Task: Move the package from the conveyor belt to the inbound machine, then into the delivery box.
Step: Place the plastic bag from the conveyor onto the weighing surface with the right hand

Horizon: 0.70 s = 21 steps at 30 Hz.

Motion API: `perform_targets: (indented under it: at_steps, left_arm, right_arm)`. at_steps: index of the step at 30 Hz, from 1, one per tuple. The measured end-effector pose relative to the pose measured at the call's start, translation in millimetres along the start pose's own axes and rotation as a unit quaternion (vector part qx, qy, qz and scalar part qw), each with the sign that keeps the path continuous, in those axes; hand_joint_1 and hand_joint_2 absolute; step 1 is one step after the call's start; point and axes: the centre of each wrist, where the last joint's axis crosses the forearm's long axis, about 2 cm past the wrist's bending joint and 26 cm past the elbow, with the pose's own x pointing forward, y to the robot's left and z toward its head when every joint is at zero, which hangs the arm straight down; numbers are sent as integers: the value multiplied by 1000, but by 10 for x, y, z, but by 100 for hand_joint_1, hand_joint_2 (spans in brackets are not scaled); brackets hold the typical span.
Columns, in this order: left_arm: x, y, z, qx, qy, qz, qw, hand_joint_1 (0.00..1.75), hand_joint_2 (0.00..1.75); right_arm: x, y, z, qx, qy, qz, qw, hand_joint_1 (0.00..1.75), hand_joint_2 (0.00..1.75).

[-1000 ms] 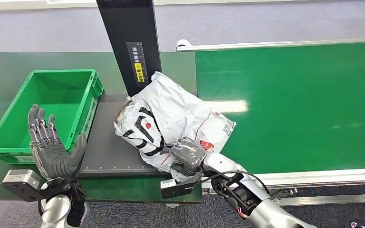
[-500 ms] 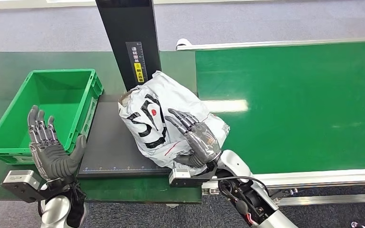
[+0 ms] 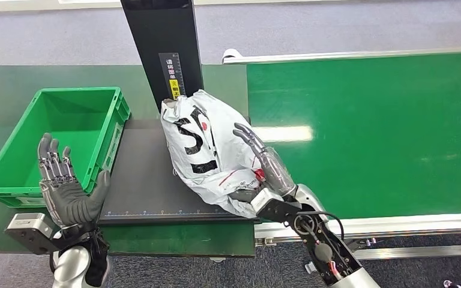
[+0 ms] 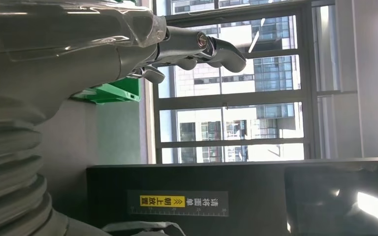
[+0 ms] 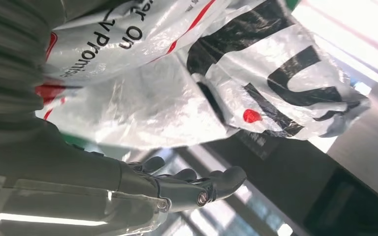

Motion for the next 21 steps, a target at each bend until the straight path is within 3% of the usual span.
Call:
perform_targets:
  at_steps: [5,8,16,21]
  left_arm:
    - [-41,-56,-12,-9,5,5,1000,0,175]
    - [-59,-83,2,-13,9,7,1000,0,175]
    - [-97,-112,41,-22,19,8,1000,0,175]
    - [-101,-107,48,-22,20,6,1000,0,175]
  right_arm:
    - [-21,-67,-18,48,-2,-145,988,0,175]
    - [-16,-92,-39,59,-8,-187,981,0,175]
    - [-63,-157,-36,120,37,-180,976,0,175]
    - [-113,-196,-40,108,34,-172,979,0,175]
